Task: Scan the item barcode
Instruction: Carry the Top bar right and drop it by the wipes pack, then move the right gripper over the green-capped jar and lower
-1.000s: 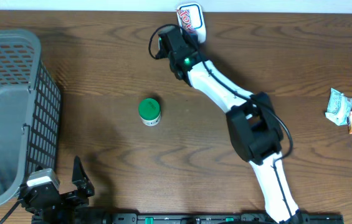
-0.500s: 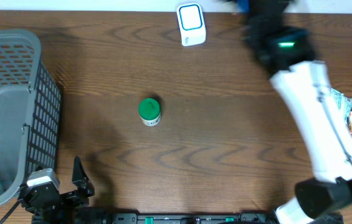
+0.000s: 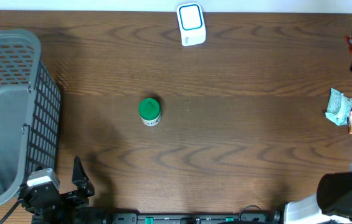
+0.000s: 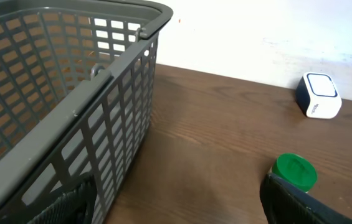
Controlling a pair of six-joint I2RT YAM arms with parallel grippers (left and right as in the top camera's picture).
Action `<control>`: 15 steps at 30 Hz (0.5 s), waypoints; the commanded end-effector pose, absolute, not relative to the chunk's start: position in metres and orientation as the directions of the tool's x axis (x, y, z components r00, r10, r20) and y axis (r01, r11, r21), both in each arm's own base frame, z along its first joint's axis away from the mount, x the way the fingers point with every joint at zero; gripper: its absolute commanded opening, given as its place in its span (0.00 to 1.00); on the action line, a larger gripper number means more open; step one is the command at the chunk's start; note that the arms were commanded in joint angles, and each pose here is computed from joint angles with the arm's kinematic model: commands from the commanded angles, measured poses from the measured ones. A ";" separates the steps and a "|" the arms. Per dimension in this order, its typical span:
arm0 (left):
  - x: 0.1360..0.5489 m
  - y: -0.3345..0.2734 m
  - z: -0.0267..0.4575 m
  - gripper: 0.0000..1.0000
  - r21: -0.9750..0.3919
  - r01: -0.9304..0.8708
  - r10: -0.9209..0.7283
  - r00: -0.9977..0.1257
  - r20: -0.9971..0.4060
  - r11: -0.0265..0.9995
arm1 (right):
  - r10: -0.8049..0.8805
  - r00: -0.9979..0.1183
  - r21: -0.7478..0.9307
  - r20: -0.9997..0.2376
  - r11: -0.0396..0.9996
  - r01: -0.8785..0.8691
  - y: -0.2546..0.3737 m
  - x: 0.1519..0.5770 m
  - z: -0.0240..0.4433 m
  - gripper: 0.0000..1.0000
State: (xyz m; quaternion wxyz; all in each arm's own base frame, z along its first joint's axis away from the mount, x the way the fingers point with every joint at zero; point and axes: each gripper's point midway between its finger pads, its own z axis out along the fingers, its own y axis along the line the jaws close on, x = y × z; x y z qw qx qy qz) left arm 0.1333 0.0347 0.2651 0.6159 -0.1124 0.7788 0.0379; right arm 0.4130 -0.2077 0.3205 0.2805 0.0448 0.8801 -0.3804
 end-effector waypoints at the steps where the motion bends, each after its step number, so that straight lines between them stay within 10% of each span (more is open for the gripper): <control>1: 0.132 0.036 0.266 0.84 -0.062 -0.221 -0.111 -0.214 -0.971 0.973 | 0.051 -0.820 -0.556 -0.570 0.711 0.430 -0.236 0.393 0.282 0.01; 10: 0.132 0.036 0.266 0.84 -0.062 -0.222 -0.111 -0.214 -0.971 0.973 | 0.371 -0.745 -0.461 -0.554 0.609 0.646 -0.286 0.333 0.183 0.12; 11: 0.132 0.036 0.266 0.84 -0.062 -0.221 -0.111 -0.214 -0.971 0.973 | 0.390 -0.735 -0.455 -0.555 0.598 0.660 -0.289 0.329 0.179 0.22; 14: 0.132 0.036 0.266 0.84 -0.062 -0.221 -0.111 -0.214 -0.971 0.973 | 0.451 -0.687 -0.422 -0.570 0.556 0.716 -0.296 0.318 0.172 0.98; 15: 0.132 0.036 0.266 0.84 -0.062 -0.221 -0.111 -0.214 -0.971 0.973 | 0.453 -0.681 -0.413 -0.576 0.558 0.720 -0.296 0.319 0.173 0.99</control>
